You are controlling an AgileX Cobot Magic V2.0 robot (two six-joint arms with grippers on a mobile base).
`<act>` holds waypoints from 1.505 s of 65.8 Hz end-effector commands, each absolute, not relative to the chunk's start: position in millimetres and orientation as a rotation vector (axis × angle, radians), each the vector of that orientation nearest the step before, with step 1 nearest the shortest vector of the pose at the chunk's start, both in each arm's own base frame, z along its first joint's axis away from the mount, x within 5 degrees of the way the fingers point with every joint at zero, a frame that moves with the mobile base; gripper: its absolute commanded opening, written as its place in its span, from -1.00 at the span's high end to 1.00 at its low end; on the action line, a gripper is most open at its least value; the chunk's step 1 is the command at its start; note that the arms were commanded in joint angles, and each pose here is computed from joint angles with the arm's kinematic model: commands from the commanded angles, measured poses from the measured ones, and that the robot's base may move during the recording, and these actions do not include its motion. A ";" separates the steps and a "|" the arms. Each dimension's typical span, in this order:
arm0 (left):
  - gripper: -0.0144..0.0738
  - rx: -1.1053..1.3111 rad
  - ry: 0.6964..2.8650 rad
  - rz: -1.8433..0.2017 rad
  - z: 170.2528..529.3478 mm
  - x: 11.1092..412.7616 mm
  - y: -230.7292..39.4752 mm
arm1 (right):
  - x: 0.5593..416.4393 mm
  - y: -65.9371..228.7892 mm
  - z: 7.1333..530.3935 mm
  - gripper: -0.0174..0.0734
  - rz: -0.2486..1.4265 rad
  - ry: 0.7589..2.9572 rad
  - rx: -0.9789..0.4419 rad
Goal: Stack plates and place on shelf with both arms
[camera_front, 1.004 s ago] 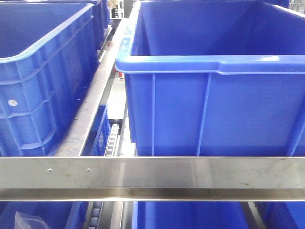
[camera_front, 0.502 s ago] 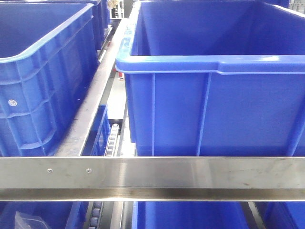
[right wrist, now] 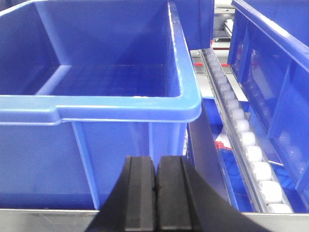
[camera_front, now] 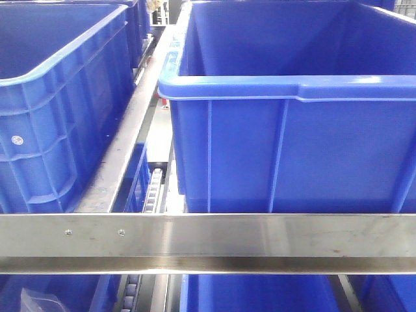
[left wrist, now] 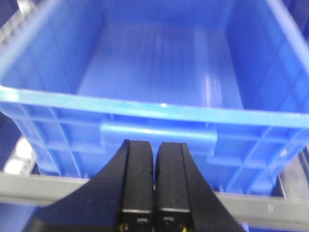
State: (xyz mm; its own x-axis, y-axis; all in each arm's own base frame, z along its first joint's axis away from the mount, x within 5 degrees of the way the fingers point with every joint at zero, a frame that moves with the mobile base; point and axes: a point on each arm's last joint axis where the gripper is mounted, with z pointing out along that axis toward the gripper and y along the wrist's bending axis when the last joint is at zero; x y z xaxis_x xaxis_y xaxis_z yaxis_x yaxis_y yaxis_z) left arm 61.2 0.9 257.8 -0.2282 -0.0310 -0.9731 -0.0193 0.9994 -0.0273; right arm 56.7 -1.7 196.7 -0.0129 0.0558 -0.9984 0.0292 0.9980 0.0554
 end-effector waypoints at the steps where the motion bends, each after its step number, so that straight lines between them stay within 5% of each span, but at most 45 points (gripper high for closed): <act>1: 0.48 -0.041 1.633 -0.011 260.7 53.4 1.1 | 55.0 -1.7 205.0 0.49 0.019 1.481 0.064; 23: 0.48 -0.087 1.546 -0.074 203.7 54.8 0.3 | 55.0 -1.7 205.0 0.49 0.019 1.481 0.064; 99: 0.48 -0.067 1.489 -0.051 209.0 54.5 0.7 | 55.0 -1.7 205.0 0.49 0.019 1.481 0.064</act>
